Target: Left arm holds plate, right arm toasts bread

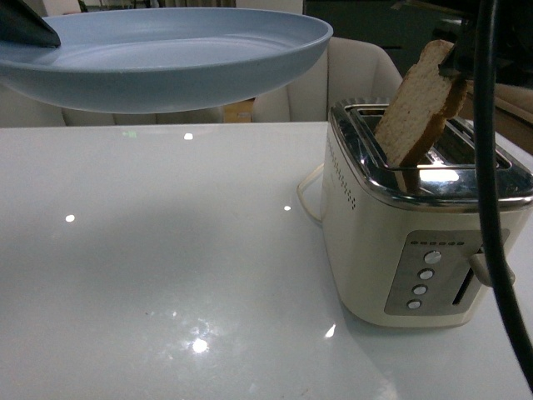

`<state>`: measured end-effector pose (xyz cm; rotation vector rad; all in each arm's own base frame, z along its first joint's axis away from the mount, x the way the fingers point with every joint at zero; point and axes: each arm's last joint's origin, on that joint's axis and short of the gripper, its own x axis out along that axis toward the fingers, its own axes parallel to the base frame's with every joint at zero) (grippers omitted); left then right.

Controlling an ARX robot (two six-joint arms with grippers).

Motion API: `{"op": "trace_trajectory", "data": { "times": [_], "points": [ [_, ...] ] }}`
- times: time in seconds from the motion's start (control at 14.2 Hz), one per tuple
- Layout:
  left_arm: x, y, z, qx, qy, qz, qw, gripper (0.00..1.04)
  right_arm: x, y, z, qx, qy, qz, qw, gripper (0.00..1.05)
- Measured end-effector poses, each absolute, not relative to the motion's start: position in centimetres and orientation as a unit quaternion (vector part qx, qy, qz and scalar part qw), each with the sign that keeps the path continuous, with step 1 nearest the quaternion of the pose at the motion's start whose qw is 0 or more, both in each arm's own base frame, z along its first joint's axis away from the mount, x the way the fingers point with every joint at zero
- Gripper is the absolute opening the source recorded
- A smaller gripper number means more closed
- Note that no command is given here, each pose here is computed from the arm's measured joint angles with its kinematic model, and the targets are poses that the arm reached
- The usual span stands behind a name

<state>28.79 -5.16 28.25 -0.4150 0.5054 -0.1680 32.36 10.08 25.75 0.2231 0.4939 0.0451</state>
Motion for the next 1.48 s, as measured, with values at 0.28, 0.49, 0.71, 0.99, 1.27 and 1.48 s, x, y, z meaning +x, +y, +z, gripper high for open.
{"op": "trace_trajectory", "data": {
  "times": [0.28,0.49,0.71,0.99,1.27,1.48],
  "points": [
    [28.8,-5.2,28.2,-0.204,0.248,-0.082,0.944,0.03,35.0,9.9,26.7,0.112,0.294,0.012,0.949,0.35],
    [28.8,-5.2,28.2,-0.204,0.248,-0.082,0.944,0.03,35.1,9.9,27.3,0.111,0.288,0.009,0.951,0.70],
    [28.8,-5.2,28.2,-0.204,0.248,-0.082,0.944,0.03,33.7,9.0,28.4,0.125,0.253,0.017,0.959,0.98],
    [28.8,-5.2,28.2,-0.204,0.248,-0.082,0.944,0.03,26.5,4.5,29.7,0.143,0.148,-0.001,0.979,0.98],
    [28.8,-5.2,28.2,-0.204,0.248,-0.083,0.944,0.03,18.9,1.5,28.7,0.149,0.108,-0.018,0.983,0.98],
    [28.8,-5.2,28.2,-0.204,0.248,-0.083,0.943,0.03,14.3,-0.1,26.3,0.054,0.000,-0.010,0.998,0.70]
  ]
}}
